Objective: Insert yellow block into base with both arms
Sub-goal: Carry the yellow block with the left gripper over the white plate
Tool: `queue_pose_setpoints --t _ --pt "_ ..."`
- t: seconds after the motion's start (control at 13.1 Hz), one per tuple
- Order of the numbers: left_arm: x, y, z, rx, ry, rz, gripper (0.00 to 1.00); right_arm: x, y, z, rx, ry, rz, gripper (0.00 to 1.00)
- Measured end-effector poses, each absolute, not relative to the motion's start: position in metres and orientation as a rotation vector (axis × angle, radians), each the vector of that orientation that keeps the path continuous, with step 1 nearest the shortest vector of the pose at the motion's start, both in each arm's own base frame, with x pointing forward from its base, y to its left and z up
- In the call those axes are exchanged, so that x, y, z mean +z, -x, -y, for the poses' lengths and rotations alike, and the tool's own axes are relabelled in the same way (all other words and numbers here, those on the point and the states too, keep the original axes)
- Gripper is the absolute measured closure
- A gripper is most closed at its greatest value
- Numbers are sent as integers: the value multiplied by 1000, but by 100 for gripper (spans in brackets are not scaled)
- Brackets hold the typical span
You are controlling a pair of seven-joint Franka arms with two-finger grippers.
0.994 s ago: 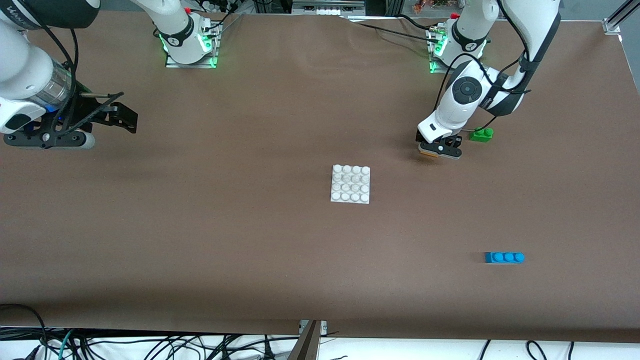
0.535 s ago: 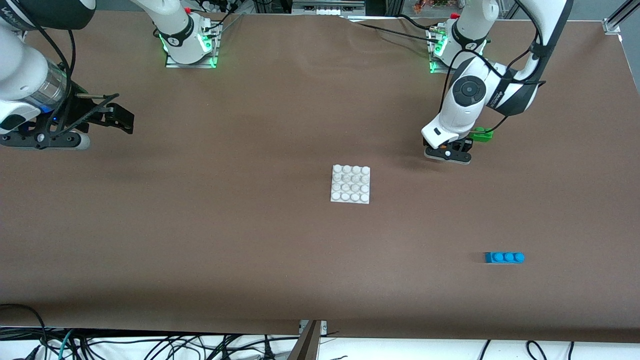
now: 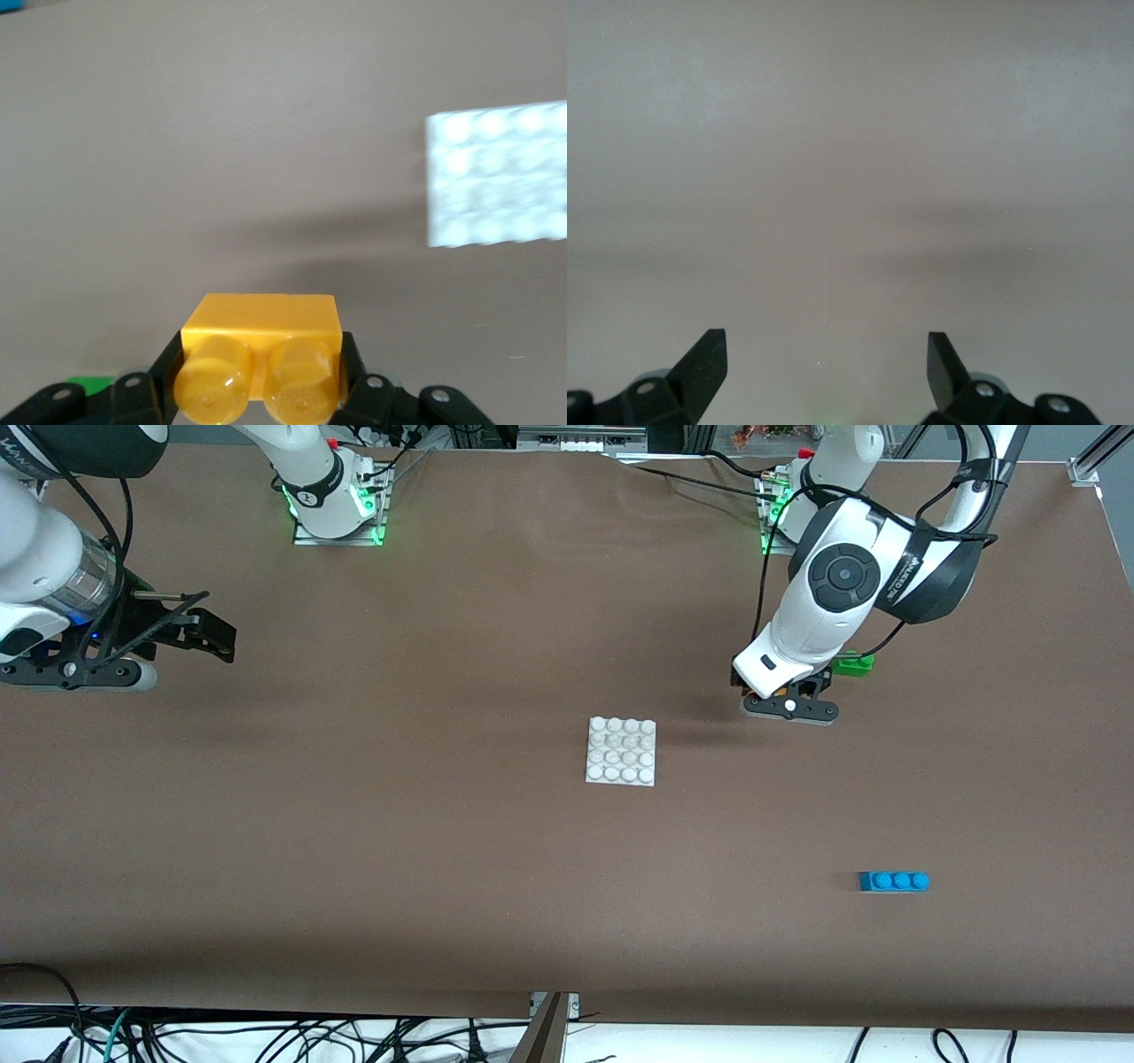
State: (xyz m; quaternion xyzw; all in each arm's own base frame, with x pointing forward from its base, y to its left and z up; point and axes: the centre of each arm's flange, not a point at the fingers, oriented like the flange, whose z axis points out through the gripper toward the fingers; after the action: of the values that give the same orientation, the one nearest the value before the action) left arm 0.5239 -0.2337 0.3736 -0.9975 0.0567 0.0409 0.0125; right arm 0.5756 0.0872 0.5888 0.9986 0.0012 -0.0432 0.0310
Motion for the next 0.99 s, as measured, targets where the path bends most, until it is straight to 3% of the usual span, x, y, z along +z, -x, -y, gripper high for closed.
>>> queue_pose_setpoints --t 0.23,0.46,0.69,0.99 --pt "364 -545 296 151 3189 -68 32 589 -576 -86 -133 -3077 0 0" --pt "308 -549 365 157 3166 -45 32 589 -576 -86 -134 -3076 1 0" --pt "257 -547 395 152 3194 -32 32 589 -576 -85 -134 -3076 2 0" --pt "234 -538 408 127 3145 -84 32 589 -576 -85 -134 -3076 2 0"
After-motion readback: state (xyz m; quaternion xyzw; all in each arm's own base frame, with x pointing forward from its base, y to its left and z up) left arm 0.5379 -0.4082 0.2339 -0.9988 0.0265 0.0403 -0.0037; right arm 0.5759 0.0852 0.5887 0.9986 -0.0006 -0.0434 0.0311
